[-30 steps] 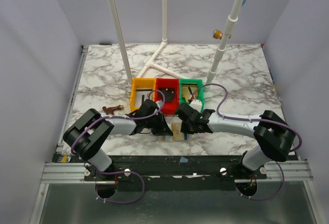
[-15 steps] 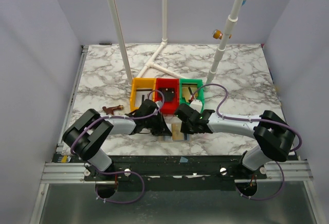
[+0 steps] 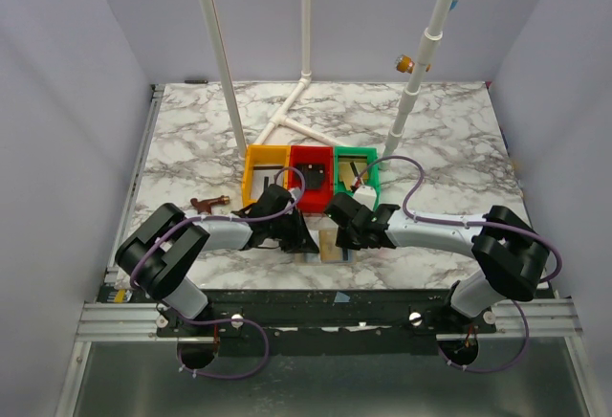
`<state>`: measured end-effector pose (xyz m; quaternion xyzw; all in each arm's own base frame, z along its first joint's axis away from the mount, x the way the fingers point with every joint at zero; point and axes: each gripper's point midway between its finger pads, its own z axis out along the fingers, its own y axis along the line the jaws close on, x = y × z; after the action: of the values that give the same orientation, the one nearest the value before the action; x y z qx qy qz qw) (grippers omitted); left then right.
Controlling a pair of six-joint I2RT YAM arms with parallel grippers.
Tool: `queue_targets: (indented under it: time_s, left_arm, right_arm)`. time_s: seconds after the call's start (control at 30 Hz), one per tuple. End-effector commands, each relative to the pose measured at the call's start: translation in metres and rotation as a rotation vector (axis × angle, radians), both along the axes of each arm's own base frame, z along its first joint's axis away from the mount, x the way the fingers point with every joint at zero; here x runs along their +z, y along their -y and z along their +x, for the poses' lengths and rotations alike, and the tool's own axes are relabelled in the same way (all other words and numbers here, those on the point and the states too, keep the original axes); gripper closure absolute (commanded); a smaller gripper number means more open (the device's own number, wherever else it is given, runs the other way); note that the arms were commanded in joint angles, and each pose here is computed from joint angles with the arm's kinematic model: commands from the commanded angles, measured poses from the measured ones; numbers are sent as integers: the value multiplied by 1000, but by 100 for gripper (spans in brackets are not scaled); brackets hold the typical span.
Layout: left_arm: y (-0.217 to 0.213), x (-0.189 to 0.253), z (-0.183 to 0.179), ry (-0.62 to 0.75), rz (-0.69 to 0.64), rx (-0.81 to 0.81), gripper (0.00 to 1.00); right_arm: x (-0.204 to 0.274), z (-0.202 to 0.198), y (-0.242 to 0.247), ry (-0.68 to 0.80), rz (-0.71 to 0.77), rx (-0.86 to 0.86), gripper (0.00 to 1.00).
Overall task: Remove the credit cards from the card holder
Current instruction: Remove the credit card from the card holder.
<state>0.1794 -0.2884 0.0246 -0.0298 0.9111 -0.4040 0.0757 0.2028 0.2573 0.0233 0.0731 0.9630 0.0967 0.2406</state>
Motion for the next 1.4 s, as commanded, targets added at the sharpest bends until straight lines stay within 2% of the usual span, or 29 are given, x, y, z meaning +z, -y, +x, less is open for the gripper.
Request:
queue_targets:
  time_s: [0.0, 0.13, 0.5, 0.93, 1.17, 1.37]
  left_arm:
    - [2, 3, 4, 13, -19, 0, 84]
    - [3, 4, 6, 14, -27, 9, 77]
    - [7, -2, 6, -9, -49, 23, 78]
    - [15, 10, 0, -39, -159, 31, 89]
    - [16, 17, -2, -36, -219, 53, 100]
    - [16, 15, -4, -63, -246, 73, 100]
  right_arm:
    - [-44, -26, 56, -97, -245, 6, 99]
    - [-46, -27, 56, -106, -243, 14, 99]
    - [-50, -30, 44, -121, -234, 58, 99]
    - [-53, -35, 29, -134, -208, 100, 99]
    - [-54, -42, 29, -143, -184, 125, 99]
    - [-52, -40, 38, -130, -234, 119, 99]
